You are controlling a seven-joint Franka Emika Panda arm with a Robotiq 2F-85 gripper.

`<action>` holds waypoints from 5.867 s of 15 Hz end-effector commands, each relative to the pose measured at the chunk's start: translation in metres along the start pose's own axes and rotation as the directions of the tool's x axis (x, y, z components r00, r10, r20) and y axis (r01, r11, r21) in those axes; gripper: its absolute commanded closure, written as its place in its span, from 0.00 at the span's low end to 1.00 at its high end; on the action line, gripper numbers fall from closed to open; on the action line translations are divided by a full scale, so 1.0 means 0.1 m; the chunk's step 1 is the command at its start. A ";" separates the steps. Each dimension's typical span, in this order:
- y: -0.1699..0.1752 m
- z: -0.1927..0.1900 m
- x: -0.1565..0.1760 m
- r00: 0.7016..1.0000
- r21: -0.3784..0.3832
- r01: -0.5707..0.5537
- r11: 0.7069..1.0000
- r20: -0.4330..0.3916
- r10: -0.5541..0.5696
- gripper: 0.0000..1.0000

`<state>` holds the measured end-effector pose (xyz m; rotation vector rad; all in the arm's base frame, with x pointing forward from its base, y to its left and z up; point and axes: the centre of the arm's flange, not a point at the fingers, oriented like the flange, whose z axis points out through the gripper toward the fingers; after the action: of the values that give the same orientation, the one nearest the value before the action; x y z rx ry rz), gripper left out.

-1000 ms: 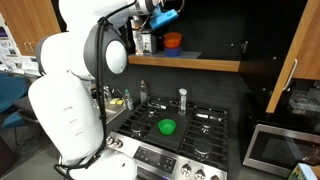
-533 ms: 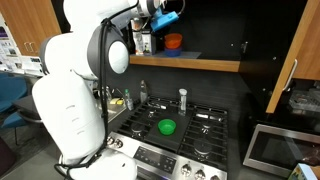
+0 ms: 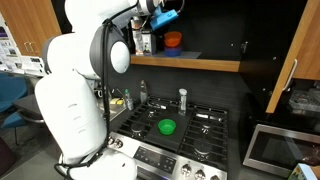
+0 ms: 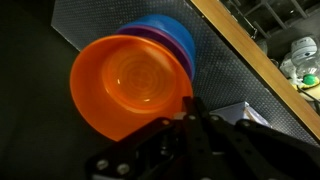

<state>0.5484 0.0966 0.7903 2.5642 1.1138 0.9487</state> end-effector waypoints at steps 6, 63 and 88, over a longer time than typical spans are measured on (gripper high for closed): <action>0.02 0.11 0.21 1.000 -0.020 0.009 1.000 -0.025 -0.009 0.99; -1.56 0.52 -1.87 0.983 0.015 0.105 0.994 0.151 -0.106 0.00; -1.58 1.24 -2.28 0.969 0.170 0.056 0.984 0.229 -0.094 0.00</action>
<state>0.4157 0.0549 0.5201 2.6517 1.2531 0.5370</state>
